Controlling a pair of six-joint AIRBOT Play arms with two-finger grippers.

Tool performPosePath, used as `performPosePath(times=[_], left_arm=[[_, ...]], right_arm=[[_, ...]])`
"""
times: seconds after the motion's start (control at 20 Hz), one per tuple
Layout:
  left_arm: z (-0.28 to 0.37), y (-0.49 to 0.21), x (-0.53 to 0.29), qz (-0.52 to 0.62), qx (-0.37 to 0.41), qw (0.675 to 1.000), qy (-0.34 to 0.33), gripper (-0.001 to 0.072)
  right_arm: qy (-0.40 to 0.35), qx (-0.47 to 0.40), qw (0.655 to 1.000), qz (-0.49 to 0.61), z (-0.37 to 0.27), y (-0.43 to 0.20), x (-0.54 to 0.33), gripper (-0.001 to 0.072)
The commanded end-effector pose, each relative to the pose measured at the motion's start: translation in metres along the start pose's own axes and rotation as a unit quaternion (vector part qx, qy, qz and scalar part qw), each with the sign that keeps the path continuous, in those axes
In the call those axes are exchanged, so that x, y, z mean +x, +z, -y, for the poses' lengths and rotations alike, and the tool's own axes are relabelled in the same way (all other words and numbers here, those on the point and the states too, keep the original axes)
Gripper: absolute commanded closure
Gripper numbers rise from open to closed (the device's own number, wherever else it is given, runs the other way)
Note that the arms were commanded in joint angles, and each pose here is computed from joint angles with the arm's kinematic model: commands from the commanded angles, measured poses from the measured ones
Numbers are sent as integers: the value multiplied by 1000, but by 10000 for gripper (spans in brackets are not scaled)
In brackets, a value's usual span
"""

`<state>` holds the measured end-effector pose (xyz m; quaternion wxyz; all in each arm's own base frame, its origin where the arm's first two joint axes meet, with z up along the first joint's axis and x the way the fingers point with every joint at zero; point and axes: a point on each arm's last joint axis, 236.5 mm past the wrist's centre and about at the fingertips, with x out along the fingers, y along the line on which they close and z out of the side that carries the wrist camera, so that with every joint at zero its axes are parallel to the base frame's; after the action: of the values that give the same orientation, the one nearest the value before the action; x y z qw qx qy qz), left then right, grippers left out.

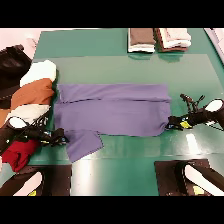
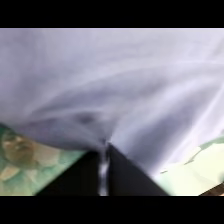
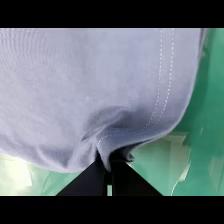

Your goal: Fold the shirts.

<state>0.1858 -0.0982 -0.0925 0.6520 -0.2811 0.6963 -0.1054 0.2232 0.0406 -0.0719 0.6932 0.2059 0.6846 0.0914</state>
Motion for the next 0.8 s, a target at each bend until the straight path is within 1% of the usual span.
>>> performPosePath(times=[0.0, 0.1, 0.2, 0.35, 0.45, 0.6, 0.75], left_arm=[[14, 2, -8, -2, 32, 999, -20, 682], [23, 8, -25, 27, 59, 998, -15, 683], [32, 2, -45, 61, 72, 995, -12, 683], [48, -29, -66, 55, 100, 993, -21, 683], [53, -40, -83, 61, 108, 992, -13, 683], [70, -15, -109, 122, 130, 984, -13, 683], [77, 25, -119, 181, 123, 976, -17, 683]], right_arm=[[3, -2, 1000, -8, -3, -5, -2, 696], [-1, -13, 1000, 4, -6, -6, -11, 696], [-26, -31, 999, 15, -1, -14, -26, 696], [-49, -29, 998, 12, 6, -37, -48, 696], [-76, -24, 996, 28, 16, -44, -68, 696], [-93, -19, 991, 89, 18, -26, -103, 697], [-98, -41, 987, 120, 10, 3, -120, 697]])
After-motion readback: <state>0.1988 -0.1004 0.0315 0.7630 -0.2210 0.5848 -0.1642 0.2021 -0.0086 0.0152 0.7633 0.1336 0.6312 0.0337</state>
